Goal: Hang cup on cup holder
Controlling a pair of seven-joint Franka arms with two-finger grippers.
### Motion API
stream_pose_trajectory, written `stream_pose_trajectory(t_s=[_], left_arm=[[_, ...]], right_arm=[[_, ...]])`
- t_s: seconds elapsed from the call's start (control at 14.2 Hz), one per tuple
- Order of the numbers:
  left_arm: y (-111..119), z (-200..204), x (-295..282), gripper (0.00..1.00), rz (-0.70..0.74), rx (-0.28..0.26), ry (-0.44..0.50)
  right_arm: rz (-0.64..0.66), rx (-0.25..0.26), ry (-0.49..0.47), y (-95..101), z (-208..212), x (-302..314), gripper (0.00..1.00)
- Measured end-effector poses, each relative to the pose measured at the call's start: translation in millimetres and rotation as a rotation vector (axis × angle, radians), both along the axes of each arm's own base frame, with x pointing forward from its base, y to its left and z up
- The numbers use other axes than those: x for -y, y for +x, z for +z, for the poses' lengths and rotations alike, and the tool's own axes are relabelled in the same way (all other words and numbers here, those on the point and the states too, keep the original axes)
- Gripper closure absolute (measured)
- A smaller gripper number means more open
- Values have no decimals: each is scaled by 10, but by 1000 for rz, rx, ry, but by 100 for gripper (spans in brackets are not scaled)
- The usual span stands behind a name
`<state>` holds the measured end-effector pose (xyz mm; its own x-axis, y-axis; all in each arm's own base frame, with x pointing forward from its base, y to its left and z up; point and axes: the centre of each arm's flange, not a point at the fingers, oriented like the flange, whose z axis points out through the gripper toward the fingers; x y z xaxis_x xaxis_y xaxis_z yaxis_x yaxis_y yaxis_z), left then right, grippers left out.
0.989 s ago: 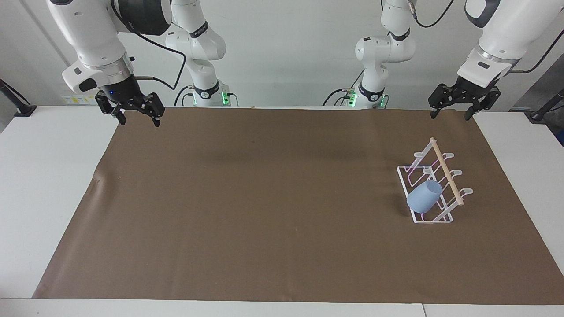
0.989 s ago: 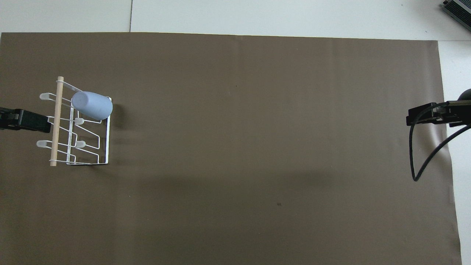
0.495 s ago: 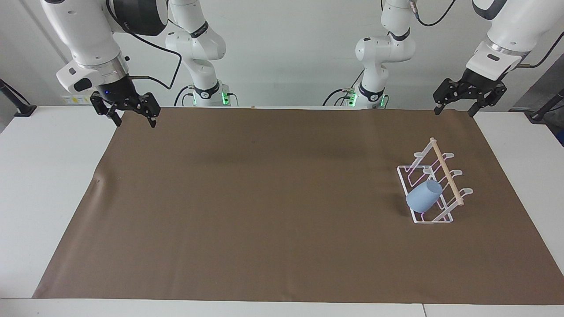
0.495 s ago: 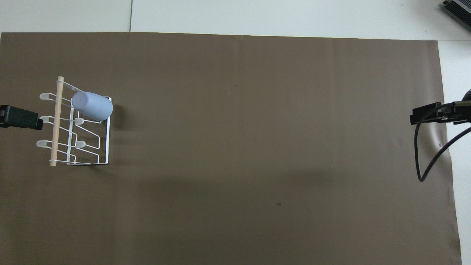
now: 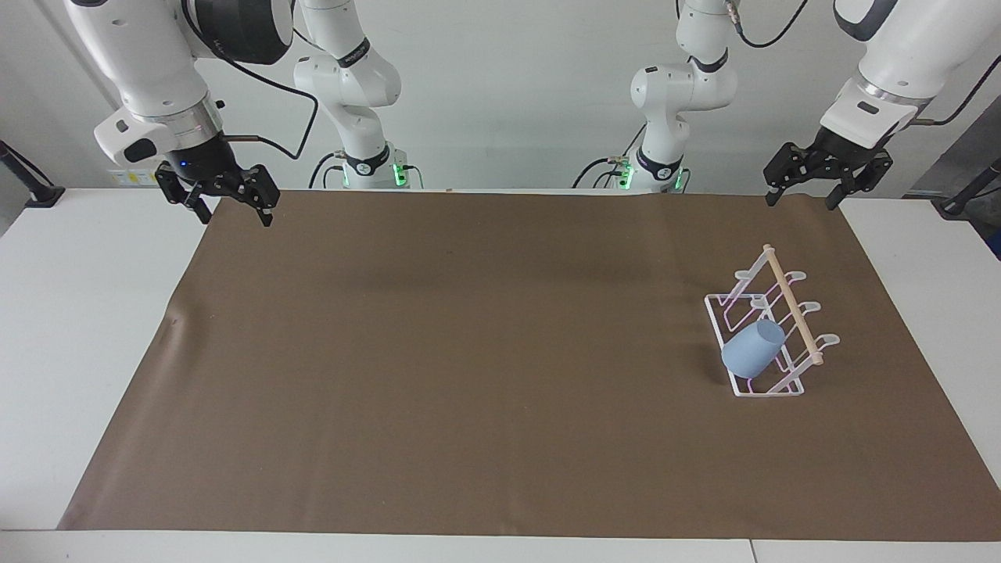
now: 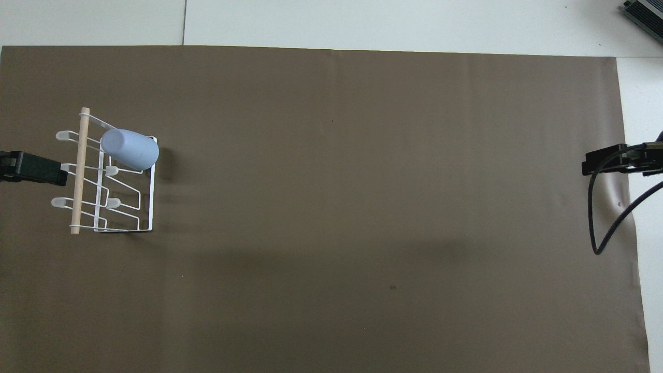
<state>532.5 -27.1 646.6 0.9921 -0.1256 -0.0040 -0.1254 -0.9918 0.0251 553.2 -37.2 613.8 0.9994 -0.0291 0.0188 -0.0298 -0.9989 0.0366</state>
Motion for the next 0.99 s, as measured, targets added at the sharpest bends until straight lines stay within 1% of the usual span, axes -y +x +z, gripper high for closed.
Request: stream_pose_trajectory(t_s=[0.99], left_arm=[[-2,-16,31,0,-6,-3,0]], right_arm=[[2,0,0,1,0,-10,0]])
